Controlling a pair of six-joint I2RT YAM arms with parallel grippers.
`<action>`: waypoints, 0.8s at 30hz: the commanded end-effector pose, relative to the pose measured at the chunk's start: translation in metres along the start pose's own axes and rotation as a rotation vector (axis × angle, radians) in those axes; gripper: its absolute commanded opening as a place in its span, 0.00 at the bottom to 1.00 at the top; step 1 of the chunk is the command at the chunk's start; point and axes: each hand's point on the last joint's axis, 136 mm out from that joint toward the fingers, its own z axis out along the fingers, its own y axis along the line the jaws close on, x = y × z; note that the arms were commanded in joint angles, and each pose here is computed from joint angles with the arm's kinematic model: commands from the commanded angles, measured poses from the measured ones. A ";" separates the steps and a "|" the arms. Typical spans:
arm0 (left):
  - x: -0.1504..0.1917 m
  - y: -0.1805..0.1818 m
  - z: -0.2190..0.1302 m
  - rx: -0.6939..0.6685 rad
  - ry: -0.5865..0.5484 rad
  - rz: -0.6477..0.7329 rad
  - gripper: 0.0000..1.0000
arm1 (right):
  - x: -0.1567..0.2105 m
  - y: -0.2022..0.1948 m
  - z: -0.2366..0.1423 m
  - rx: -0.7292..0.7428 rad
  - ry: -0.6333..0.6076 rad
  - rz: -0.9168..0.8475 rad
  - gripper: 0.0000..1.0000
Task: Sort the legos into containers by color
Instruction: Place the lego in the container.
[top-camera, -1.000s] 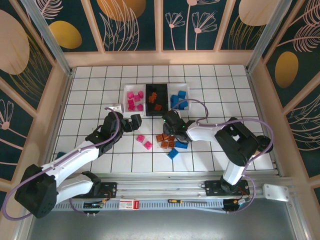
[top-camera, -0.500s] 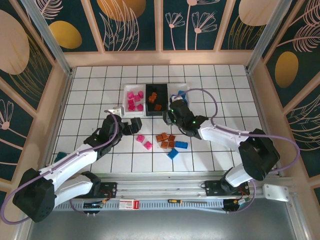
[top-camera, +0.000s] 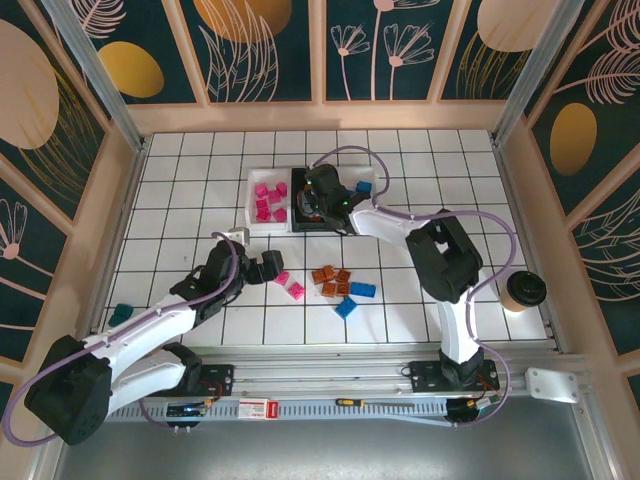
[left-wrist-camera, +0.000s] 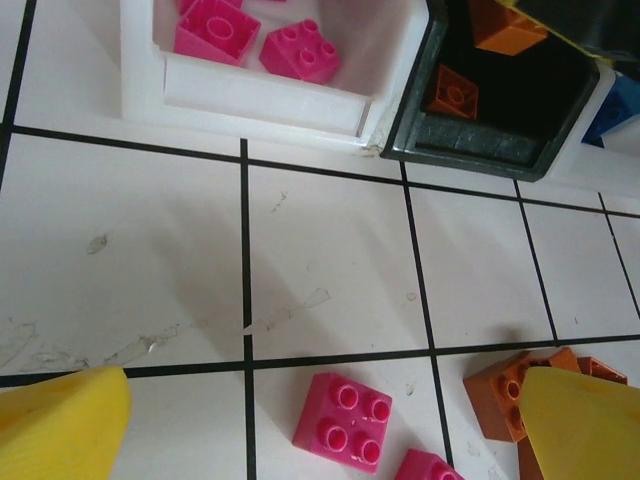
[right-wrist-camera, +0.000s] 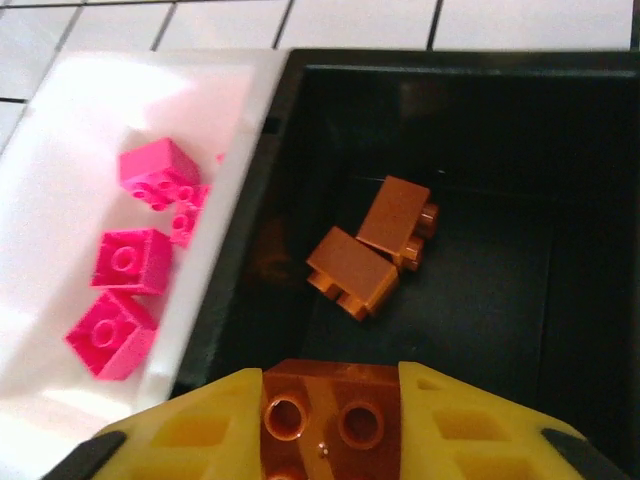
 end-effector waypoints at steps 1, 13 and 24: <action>0.006 -0.005 -0.003 0.023 0.021 -0.007 0.99 | -0.022 0.010 0.000 -0.016 -0.044 -0.011 0.48; 0.016 -0.015 0.000 0.045 0.063 0.025 0.99 | -0.013 0.006 -0.059 -0.063 -0.064 0.018 0.59; 0.018 -0.015 0.002 0.052 0.057 0.015 0.99 | 0.110 -0.016 -0.102 -0.054 0.146 -0.017 0.55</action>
